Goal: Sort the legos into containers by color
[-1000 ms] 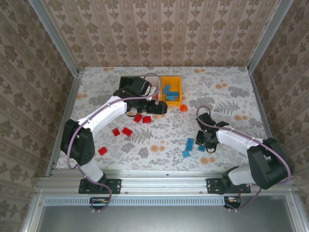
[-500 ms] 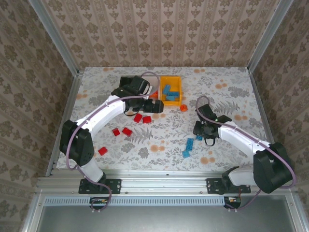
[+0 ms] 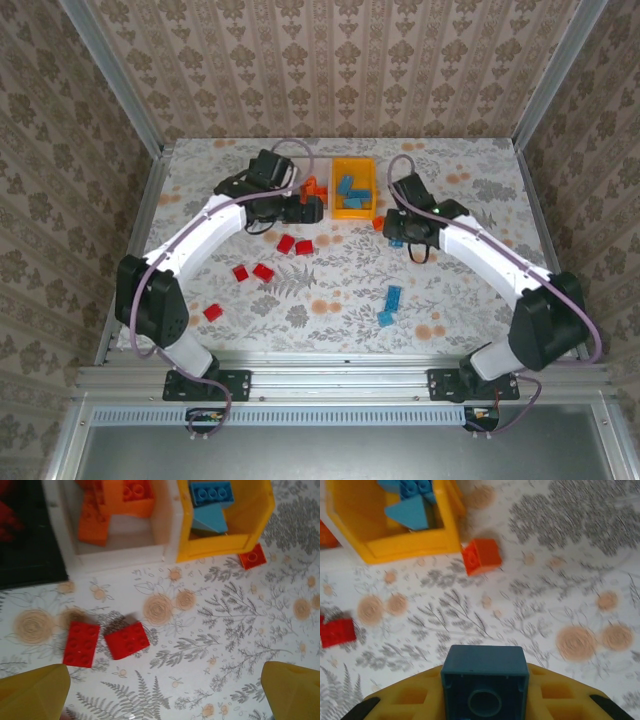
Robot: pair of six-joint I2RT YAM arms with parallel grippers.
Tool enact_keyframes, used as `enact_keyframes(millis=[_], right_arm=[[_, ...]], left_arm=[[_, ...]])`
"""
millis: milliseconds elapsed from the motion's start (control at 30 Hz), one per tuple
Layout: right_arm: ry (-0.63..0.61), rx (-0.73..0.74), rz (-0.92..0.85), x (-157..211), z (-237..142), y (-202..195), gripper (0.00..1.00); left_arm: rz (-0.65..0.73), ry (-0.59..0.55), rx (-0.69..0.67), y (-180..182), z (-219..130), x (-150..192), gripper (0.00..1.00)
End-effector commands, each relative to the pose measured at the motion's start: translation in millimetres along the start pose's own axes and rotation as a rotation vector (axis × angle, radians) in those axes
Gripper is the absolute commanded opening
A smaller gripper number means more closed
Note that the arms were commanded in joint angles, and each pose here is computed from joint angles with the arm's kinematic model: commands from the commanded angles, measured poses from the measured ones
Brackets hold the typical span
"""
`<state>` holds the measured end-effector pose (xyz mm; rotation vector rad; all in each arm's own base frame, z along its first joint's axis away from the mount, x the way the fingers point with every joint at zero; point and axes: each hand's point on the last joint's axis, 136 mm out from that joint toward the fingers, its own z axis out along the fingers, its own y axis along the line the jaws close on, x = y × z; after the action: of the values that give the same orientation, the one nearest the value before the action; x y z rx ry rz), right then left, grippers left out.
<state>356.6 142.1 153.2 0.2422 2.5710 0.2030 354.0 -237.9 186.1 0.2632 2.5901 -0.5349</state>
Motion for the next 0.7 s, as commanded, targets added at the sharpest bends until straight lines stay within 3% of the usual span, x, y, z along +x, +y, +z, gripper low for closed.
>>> enact_keyframes(millis=[0, 200, 467, 500, 633, 667], right_arm=[[-0.039, -0.043, -0.058, -27.6, 7.6, 28.6, 0.22], [-0.077, -0.125, -0.104, -70.7, 62.2, 76.0, 0.22], [-0.051, -0.093, -0.180, -108.5, 125.9, 110.2, 0.25], [-0.042, -0.081, -0.182, -108.0, 132.3, 109.8, 0.27], [-0.052, -0.080, -0.180, -116.7, 134.2, 114.6, 0.55], [-0.062, -0.090, -0.178, -119.6, 130.0, 116.8, 0.58]], left_arm=[[-0.045, -0.067, -0.043, 22.0, -21.7, -20.0, 1.00], [-0.215, -0.096, -0.053, 72.4, -23.8, -34.0, 1.00], [-0.258, -0.104, -0.008, 79.8, -23.7, -38.1, 1.00], [-0.257, -0.104, -0.005, 79.1, -23.7, -38.2, 1.00], [-0.251, -0.104, -0.001, 78.3, -24.2, -38.9, 1.00], [-0.254, -0.104, -0.009, 79.5, -24.9, -38.5, 1.00]])
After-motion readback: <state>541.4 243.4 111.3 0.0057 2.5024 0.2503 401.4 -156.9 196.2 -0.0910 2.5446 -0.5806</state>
